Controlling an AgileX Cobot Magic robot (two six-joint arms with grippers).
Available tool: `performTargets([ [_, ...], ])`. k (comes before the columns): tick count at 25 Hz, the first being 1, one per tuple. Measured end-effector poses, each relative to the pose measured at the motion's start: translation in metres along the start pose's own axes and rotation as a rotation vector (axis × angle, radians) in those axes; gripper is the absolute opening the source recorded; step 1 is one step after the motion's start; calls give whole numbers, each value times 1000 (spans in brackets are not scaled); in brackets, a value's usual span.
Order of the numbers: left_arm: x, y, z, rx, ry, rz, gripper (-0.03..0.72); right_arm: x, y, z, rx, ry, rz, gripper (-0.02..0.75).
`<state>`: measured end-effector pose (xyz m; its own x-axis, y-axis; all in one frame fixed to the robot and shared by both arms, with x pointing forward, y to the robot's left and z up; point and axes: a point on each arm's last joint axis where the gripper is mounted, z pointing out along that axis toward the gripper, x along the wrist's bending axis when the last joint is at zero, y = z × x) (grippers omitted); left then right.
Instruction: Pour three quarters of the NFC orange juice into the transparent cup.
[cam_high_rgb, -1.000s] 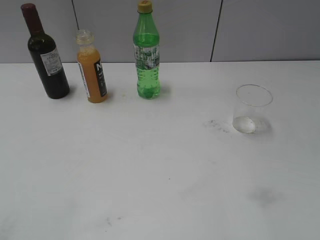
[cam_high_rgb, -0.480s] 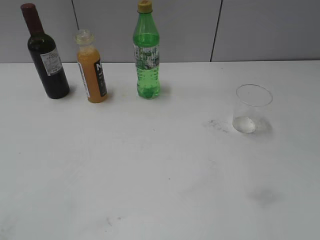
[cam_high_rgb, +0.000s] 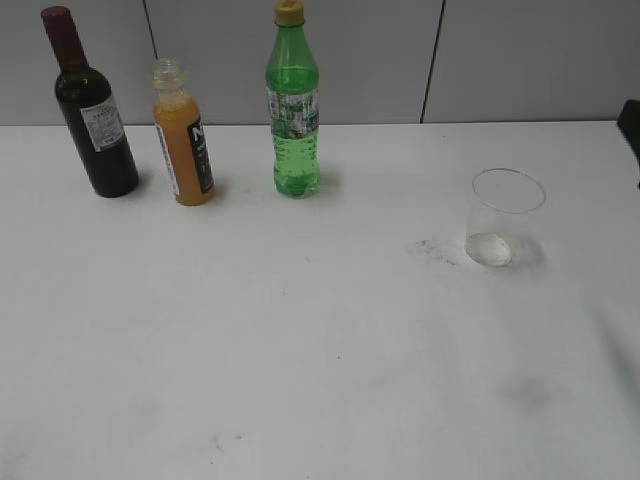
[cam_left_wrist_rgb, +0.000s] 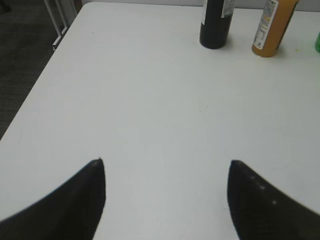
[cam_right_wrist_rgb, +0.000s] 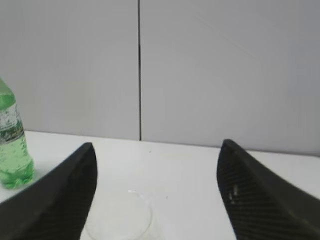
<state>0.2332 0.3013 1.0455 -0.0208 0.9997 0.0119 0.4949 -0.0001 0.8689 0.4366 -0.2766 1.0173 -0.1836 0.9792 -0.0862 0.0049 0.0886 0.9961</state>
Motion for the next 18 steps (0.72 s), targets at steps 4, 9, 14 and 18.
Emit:
performTargets([
  [4, 0, 0, 0, 0, 0, 0, 584, 9, -24, 6, 51, 87, 18, 573],
  [9, 0, 0, 0, 0, 0, 0, 584, 15, -53, 13, 137, 147, 33, 573],
  [14, 0, 0, 0, 0, 0, 0, 584, 19, -73, 23, 148, 182, 65, 573],
  [18, 0, 0, 0, 0, 0, 0, 584, 21, -89, 29, 163, 203, 46, 573],
])
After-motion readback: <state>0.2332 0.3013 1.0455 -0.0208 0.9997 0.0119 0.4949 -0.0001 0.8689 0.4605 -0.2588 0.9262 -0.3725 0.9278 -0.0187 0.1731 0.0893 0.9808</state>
